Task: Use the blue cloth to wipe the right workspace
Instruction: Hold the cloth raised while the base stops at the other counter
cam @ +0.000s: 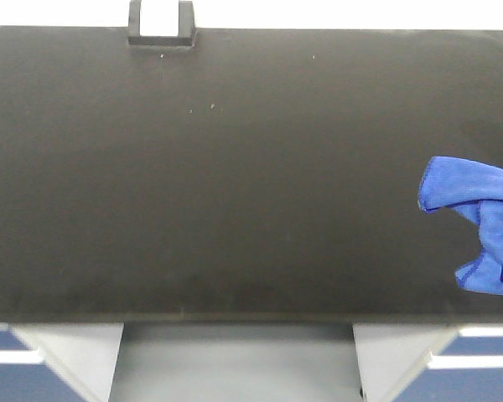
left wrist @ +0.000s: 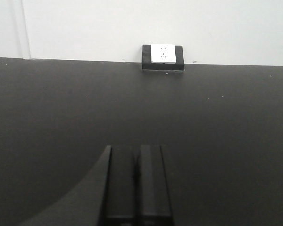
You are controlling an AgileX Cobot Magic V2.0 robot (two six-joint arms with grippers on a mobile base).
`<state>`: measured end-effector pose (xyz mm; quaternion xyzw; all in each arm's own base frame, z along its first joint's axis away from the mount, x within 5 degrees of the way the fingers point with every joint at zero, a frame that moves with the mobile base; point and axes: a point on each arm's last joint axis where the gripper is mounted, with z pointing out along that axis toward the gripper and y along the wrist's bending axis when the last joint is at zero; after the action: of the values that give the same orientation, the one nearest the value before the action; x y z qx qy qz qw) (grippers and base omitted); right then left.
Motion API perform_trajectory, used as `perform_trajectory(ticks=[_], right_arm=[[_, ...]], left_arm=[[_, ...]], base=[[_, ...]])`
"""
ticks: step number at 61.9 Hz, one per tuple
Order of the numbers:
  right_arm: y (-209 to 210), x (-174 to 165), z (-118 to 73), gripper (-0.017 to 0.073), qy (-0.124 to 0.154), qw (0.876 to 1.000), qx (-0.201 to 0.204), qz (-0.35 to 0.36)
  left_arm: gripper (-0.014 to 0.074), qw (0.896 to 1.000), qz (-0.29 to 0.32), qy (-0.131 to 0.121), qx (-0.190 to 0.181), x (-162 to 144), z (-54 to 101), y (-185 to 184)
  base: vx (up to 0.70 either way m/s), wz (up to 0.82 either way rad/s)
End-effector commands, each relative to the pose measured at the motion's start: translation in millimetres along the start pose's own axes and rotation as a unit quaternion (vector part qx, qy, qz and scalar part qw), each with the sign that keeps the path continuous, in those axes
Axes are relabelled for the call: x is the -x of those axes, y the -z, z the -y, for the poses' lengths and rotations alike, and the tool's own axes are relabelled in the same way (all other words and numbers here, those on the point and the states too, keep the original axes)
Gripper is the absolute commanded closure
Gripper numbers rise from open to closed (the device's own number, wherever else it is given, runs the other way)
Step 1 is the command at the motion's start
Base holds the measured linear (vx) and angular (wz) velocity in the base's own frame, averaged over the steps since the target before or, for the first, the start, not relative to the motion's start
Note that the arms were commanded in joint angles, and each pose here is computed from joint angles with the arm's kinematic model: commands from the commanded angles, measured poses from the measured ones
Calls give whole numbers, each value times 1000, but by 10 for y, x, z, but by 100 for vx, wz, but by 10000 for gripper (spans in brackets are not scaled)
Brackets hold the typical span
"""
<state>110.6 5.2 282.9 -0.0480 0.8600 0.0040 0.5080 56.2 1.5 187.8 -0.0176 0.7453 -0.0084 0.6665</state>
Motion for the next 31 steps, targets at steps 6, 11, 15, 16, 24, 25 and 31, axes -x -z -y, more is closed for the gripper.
perform_trajectory(ticks=[6,11,15,16,24,25,31], right_arm=[[40,144,15,559,4,999,-7,48],[40,144,15,559,4,999,-7,48],[40,144,15,559,4,999,-7,48],[40,144,15,559,4,999,-7,48],[40,144,15,559,4,999,-7,48],[40,144,15,559,4,999,-7,48],[40,144,15,559,4,999,-7,48]], left_arm=[[599,999,33,4,-5,-23,8,-8],[599,999,33,4,-5,-23,8,-8],[599,999,33,4,-5,-23,8,-8],[599,999,33,4,-5,-23,8,-8],[599,999,33,4,-5,-23,8,-8],[599,999,33,4,-5,-23,8,-8],[599,999,33,4,-5,-23,8,-8]], base=[[24,-1],[20,-1],[18,0],[16,1],[14,1],[12,1],[11,1]])
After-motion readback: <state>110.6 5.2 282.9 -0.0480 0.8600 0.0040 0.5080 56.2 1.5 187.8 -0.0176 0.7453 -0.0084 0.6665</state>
